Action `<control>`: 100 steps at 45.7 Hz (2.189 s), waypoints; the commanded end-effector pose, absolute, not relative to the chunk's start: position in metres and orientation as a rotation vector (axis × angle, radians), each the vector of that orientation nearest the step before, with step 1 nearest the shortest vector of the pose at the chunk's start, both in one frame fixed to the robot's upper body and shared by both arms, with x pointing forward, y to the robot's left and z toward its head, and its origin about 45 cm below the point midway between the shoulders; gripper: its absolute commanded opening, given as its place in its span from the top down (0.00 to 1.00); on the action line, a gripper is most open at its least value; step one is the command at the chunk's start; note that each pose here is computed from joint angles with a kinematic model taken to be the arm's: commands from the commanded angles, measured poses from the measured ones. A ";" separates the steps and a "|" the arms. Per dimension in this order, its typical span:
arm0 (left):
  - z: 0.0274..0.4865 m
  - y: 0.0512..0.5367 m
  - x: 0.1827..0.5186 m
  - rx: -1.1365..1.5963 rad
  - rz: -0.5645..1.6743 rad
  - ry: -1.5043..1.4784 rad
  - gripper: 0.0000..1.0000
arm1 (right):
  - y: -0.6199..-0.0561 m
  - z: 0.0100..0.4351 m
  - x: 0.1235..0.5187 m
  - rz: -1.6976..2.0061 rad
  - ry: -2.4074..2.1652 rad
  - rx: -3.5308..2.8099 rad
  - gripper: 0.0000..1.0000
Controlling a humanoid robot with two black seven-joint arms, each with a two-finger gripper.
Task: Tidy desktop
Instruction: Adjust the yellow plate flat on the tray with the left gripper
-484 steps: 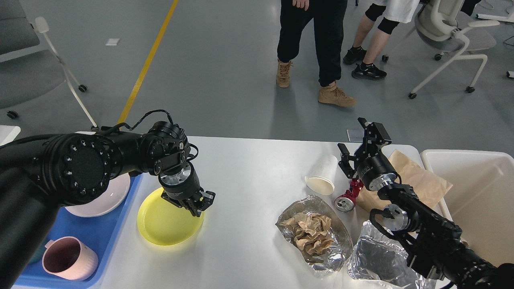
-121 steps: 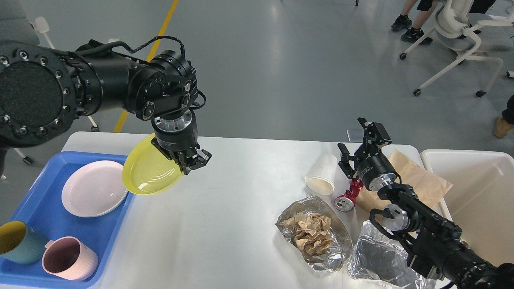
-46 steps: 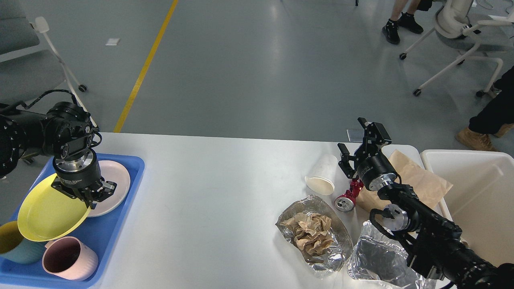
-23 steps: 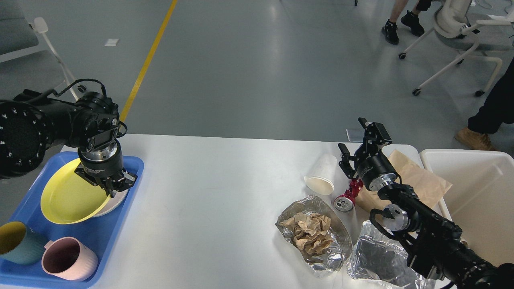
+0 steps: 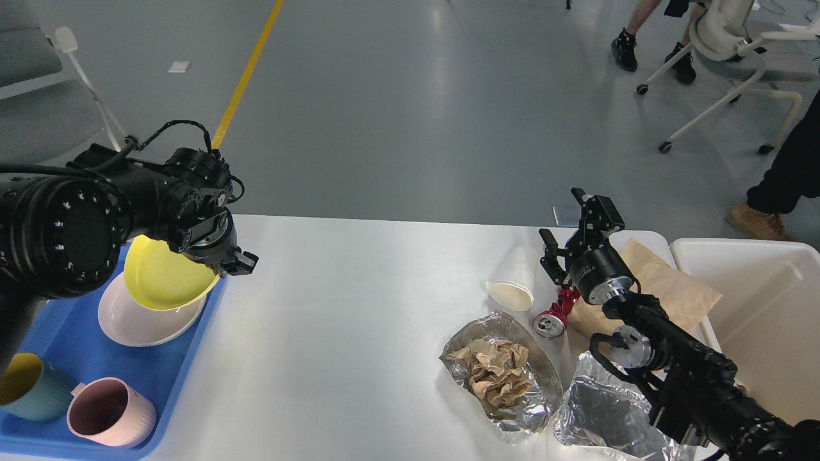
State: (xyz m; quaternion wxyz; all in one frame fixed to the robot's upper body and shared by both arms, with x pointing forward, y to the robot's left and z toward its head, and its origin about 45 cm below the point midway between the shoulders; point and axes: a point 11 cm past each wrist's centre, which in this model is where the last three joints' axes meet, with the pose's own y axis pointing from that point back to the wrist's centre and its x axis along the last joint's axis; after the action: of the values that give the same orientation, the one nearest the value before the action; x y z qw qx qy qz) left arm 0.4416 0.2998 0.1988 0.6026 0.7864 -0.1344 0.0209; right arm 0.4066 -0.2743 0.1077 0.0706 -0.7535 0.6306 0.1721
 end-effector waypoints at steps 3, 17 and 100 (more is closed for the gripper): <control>0.186 0.313 0.440 1.847 0.075 -0.321 1.00 | -0.274 0.108 0.407 0.518 1.895 -2.267 0.00; 0.166 0.336 0.435 1.899 0.100 -0.343 1.00 | -0.274 0.108 0.407 0.518 1.895 -2.267 0.00; 0.118 0.365 0.418 1.914 0.158 -0.388 0.65 | -0.274 0.108 0.407 0.518 1.897 -2.267 0.00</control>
State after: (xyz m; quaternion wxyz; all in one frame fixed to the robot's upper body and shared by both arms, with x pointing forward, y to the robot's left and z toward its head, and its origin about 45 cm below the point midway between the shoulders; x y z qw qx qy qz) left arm 0.4187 0.3655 0.1185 0.5561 0.8114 -0.1661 0.0687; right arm 0.4066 -0.2741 0.1078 0.0707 -0.7536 0.6304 0.1720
